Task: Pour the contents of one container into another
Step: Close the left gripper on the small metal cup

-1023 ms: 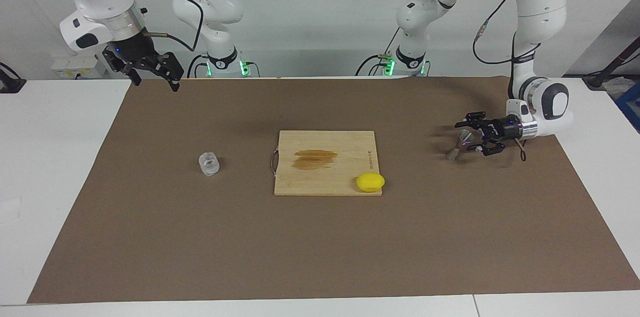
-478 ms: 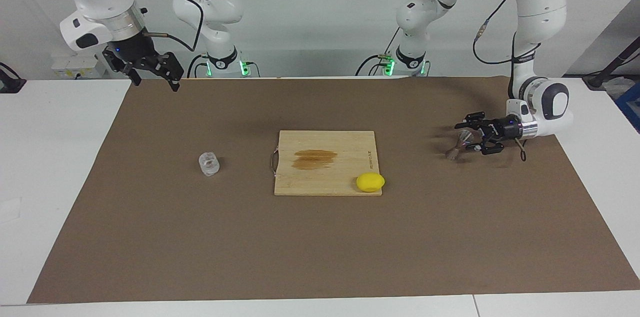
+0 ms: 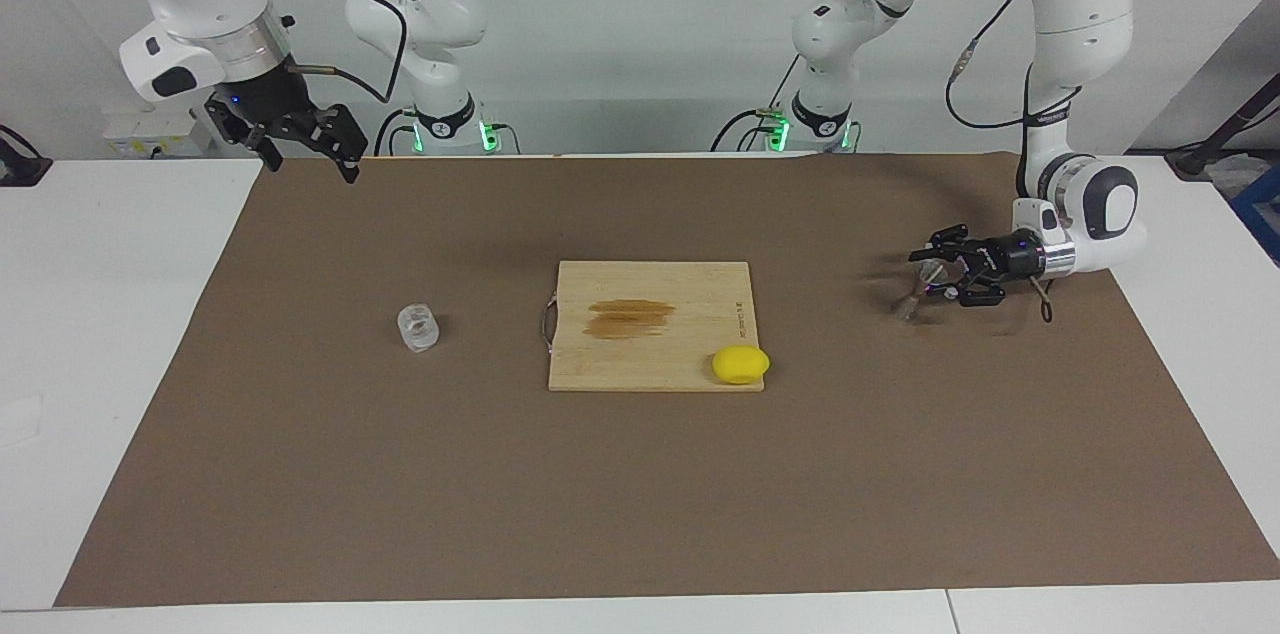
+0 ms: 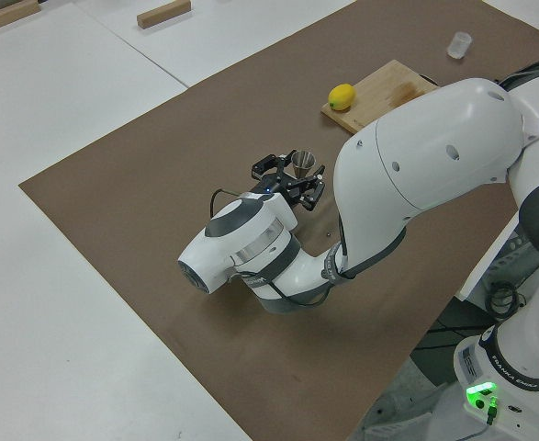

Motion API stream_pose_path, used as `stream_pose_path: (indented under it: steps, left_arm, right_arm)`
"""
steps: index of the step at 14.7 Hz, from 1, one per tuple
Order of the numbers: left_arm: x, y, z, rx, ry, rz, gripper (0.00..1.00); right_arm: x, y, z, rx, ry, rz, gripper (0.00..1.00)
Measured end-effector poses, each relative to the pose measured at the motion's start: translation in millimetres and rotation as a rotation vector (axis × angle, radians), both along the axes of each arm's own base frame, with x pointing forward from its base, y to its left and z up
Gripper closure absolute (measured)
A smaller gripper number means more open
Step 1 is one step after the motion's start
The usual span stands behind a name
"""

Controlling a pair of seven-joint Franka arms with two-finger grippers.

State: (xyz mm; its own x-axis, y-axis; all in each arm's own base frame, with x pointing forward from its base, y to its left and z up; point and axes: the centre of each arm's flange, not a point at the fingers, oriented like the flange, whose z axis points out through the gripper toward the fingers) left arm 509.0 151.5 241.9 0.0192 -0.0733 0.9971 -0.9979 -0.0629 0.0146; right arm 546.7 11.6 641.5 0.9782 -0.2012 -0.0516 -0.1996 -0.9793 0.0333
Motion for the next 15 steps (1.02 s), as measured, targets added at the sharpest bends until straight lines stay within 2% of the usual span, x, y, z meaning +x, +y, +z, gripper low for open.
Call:
stream_pose_path:
  steps: [5, 8, 15]
  left_arm:
    - [0.9, 0.2, 0.5, -0.001, -0.003, 0.005, 0.39]
    - [2.3, -0.9, 1.2, -0.006, -0.006, 0.01, 0.47]
    - [2.5, -1.1, 1.1, -0.005, -0.006, 0.011, 0.48]
  right_arm:
    - [0.0, 0.0, 0.0, 0.0, 0.0, 0.0, 0.0]
    - [0.0, 0.0, 0.0, 0.0, 0.0, 0.0, 0.0]
    - [0.0, 0.0, 0.0, 0.0, 0.0, -0.001, 0.0]
